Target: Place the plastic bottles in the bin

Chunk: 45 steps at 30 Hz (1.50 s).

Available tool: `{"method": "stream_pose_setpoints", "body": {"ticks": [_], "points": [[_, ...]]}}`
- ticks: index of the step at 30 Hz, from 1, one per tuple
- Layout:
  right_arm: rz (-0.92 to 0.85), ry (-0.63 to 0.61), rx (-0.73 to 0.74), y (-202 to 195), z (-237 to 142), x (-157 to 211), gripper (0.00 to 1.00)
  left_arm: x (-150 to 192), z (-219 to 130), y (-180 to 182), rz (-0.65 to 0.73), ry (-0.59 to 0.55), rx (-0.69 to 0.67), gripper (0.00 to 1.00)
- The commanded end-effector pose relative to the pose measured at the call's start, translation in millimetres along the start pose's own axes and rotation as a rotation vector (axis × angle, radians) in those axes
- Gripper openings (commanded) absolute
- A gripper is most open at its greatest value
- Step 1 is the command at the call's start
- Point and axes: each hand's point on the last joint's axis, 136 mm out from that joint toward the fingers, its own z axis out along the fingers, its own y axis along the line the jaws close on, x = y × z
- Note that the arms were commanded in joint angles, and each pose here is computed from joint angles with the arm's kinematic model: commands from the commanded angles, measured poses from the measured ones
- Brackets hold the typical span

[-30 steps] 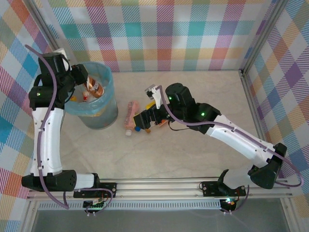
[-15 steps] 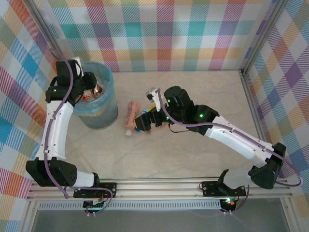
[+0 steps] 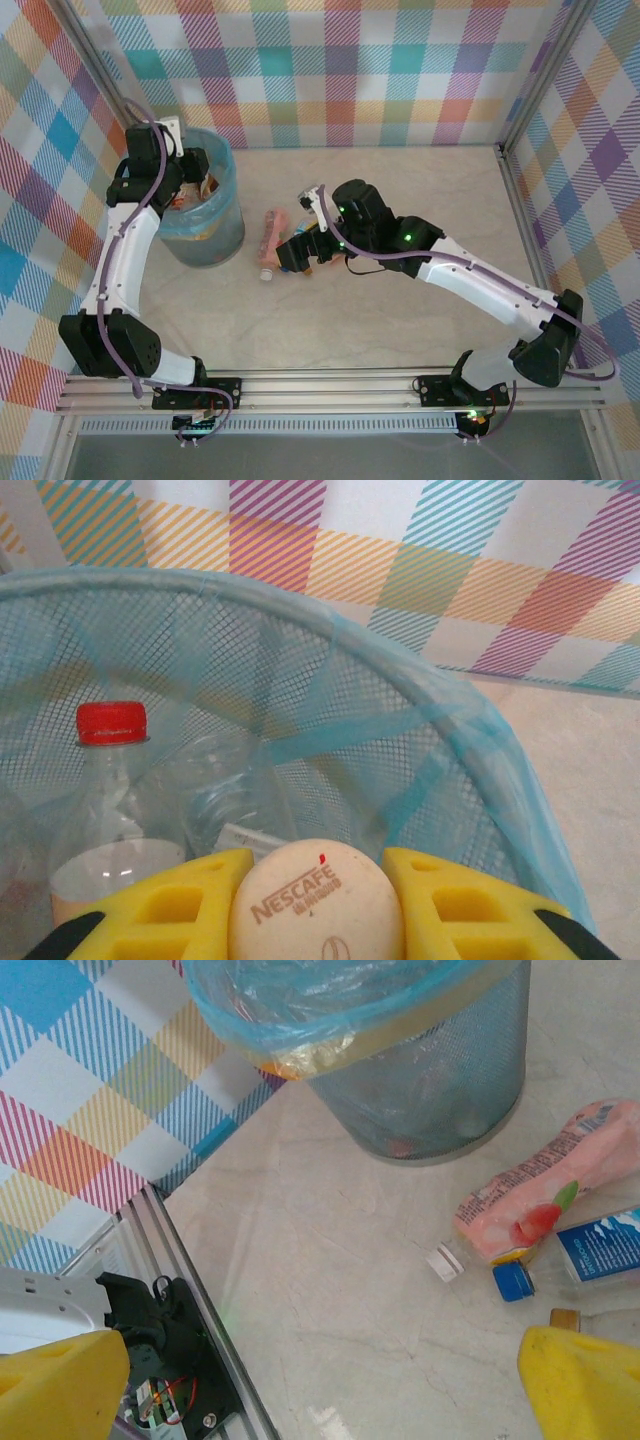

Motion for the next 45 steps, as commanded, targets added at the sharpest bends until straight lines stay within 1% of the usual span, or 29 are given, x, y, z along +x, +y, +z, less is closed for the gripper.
{"method": "stream_pose_setpoints", "body": {"ticks": [1, 2, 4, 6, 7, 8, 12, 14, 16, 19, 21, 31, 34, 38, 41, 45], "points": [[0.000, -0.021, -0.019, 8.5, -5.8, -10.6, 1.00, 61.7, 10.5, 14.8, -0.008, 0.261, -0.049, 0.29], [-0.001, -0.023, -0.019, 8.6, -6.1, -11.3, 1.00, 53.6, 7.9, 15.1, -0.016, 0.241, -0.058, 0.33], [0.000, -0.020, -0.017, 8.4, -5.0, -11.3, 1.00, 34.7, 2.7, 17.1, -0.035, 0.200, -0.085, 0.53], [-0.001, -0.021, -0.020, 8.7, -4.2, -12.5, 0.99, 19.2, -1.0, 21.4, -0.054, 0.167, -0.121, 0.68], [-0.001, -0.021, -0.023, 9.7, -3.8, -13.2, 1.00, 11.5, -2.3, 26.1, -0.068, 0.150, -0.151, 0.75], [-0.001, -0.021, -0.025, 10.3, -3.9, -13.8, 1.00, 5.1, -4.0, 30.6, -0.079, 0.134, -0.175, 0.76], [-0.002, -0.019, -0.028, 11.5, -4.7, -14.2, 1.00, -11.8, 0.6, 52.7, -0.178, 0.105, -0.231, 0.77], [-0.004, -0.015, -0.026, 11.2, -5.0, -13.5, 1.00, -12.9, 9.1, 58.1, -0.224, 0.125, -0.215, 0.76], [-0.004, -0.016, -0.022, 11.3, -6.4, -13.9, 1.00, -9.9, 20.9, 61.8, -0.256, 0.169, -0.206, 0.74], [-0.002, -0.017, -0.019, 10.9, -8.1, -14.0, 1.00, -4.7, 34.6, 58.3, -0.272, 0.227, -0.176, 0.72], [-0.001, -0.016, -0.014, 10.1, -8.4, -13.6, 1.00, -5.7, 38.0, 52.6, -0.285, 0.232, -0.143, 0.71], [0.021, -0.001, 0.046, -0.9, -3.8, -12.9, 0.99, -9.3, 29.0, 27.2, -0.350, 0.237, -0.011, 0.69], [0.034, 0.025, 0.125, -14.6, -0.5, -10.9, 1.00, -19.9, 13.7, 22.8, -0.342, 0.197, 0.002, 0.69], [0.098, 0.067, 0.314, -48.3, 3.0, -4.2, 1.00, -36.9, -18.8, 20.6, -0.309, 0.113, -0.012, 0.70], [0.174, 0.077, 0.449, -74.6, 4.6, 4.7, 1.00, -42.8, -48.4, 18.4, -0.280, 0.030, -0.019, 0.70], [0.331, 0.041, 0.580, -104.9, 8.2, 14.3, 1.00, -38.1, -91.8, 0.8, -0.195, -0.101, 0.027, 0.71]]}}
